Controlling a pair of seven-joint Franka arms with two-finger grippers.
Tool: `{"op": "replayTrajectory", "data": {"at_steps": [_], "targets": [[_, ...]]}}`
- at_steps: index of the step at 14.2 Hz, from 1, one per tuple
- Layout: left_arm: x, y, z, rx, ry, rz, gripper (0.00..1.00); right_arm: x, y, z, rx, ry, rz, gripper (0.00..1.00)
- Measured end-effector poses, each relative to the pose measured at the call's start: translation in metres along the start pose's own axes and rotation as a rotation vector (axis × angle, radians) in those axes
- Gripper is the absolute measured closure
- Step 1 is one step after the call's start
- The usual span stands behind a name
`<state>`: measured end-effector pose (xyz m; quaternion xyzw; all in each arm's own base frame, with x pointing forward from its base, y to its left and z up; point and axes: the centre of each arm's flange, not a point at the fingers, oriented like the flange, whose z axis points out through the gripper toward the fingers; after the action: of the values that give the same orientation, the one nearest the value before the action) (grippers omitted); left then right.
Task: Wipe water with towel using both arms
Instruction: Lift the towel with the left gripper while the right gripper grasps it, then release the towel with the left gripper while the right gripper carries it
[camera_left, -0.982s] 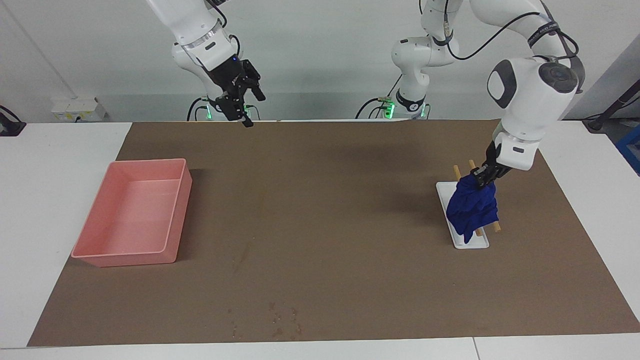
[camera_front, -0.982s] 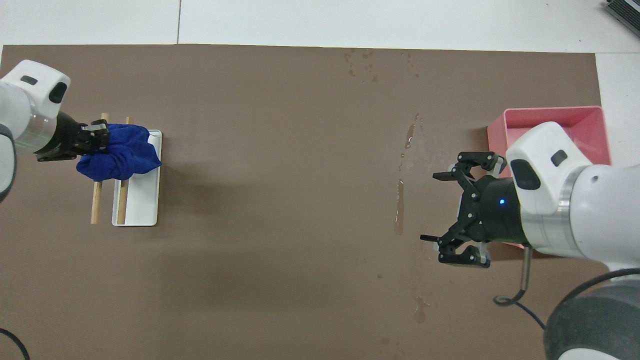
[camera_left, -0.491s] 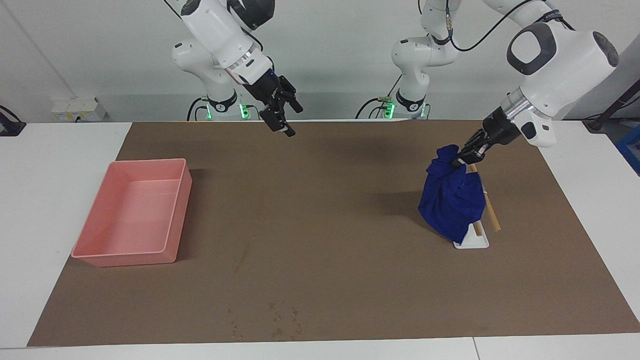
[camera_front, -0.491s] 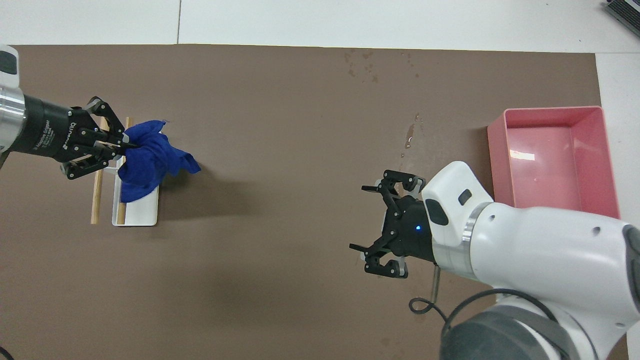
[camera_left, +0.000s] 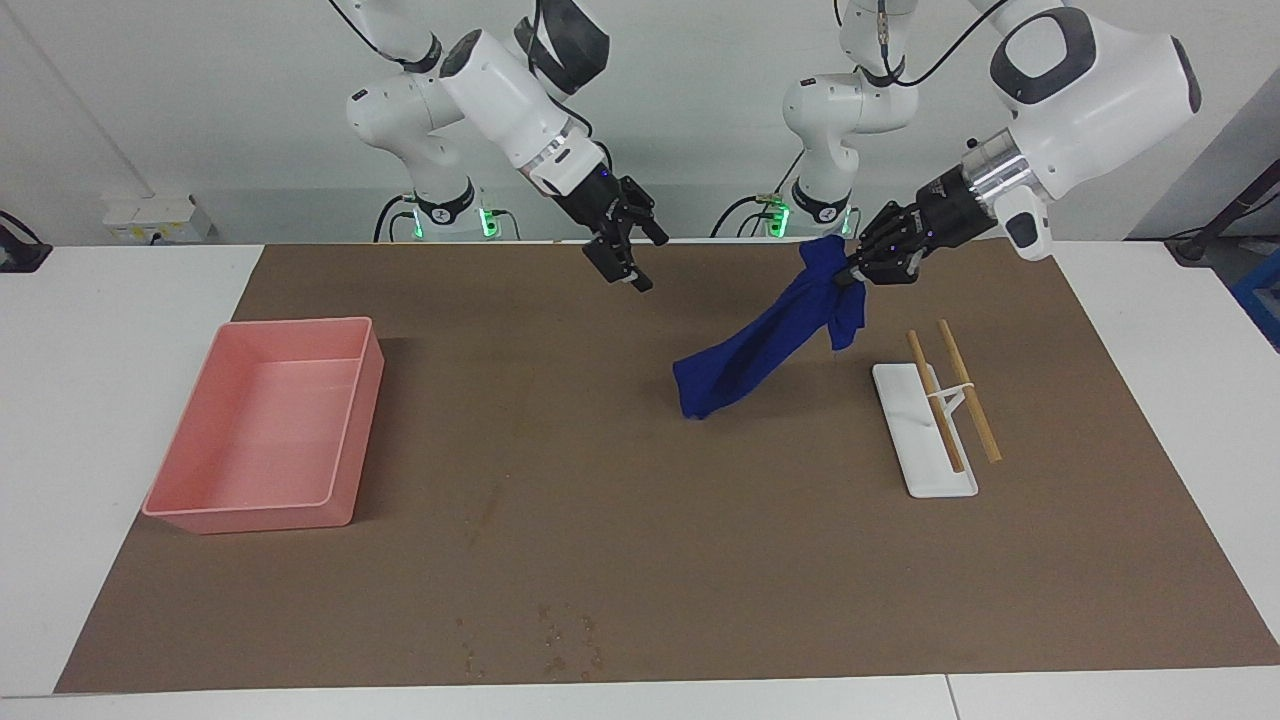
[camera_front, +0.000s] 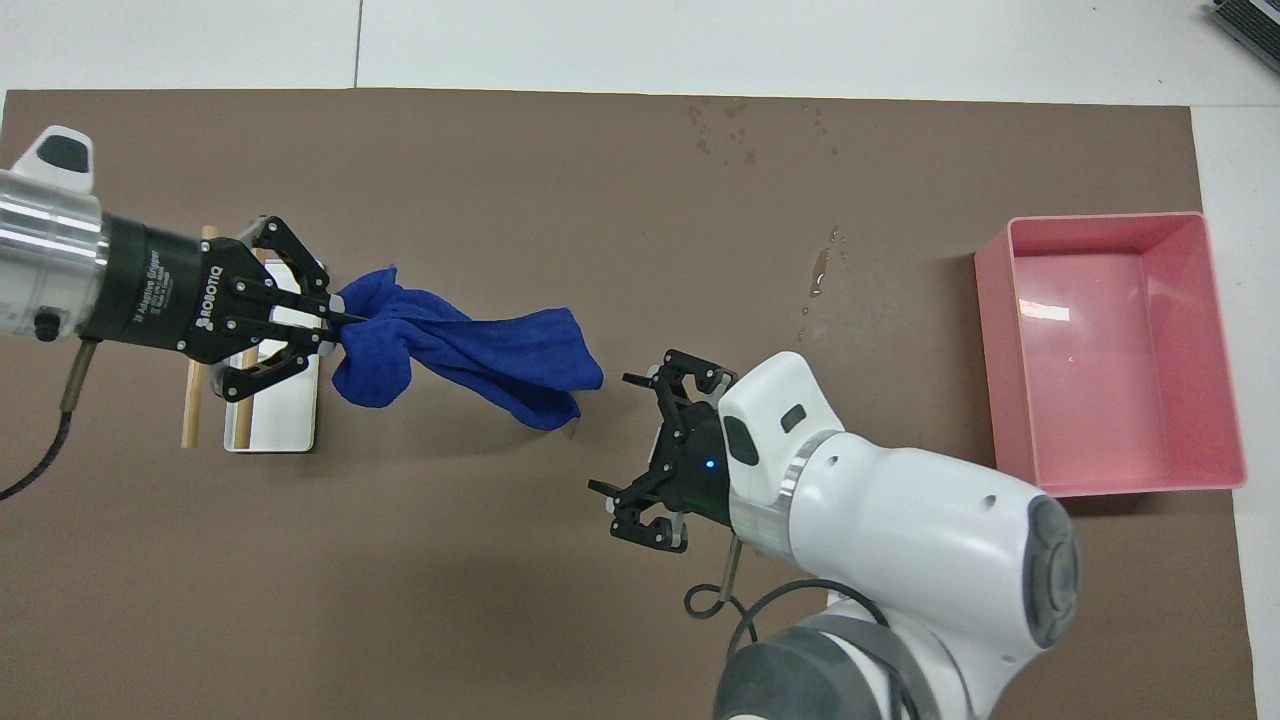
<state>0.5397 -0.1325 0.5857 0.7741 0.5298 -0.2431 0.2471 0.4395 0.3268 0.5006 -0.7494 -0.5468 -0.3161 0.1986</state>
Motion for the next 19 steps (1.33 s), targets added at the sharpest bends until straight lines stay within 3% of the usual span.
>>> {"op": "replayTrajectory", "data": {"at_steps": [3,7,14,17,19], "targets": [[-0.021,-0.014,0.039,0.073,-0.018,0.021,0.9,0.0,-0.017,0.037,-0.039,0.016,0.02,0.0],[-0.056,-0.03,0.064,0.131,-0.025,0.074,0.9,-0.019,-0.011,0.076,-0.095,-0.019,0.042,0.0],[-0.085,-0.034,0.062,0.09,-0.061,0.109,0.9,0.0,-0.033,0.085,-0.115,0.043,0.124,0.0],[-0.098,-0.032,0.071,0.075,-0.059,0.133,0.9,0.004,-0.038,0.086,-0.11,0.052,0.154,0.11],[-0.097,-0.032,0.071,0.074,-0.059,0.132,0.9,0.004,-0.039,0.086,-0.109,0.053,0.158,0.36]]}}
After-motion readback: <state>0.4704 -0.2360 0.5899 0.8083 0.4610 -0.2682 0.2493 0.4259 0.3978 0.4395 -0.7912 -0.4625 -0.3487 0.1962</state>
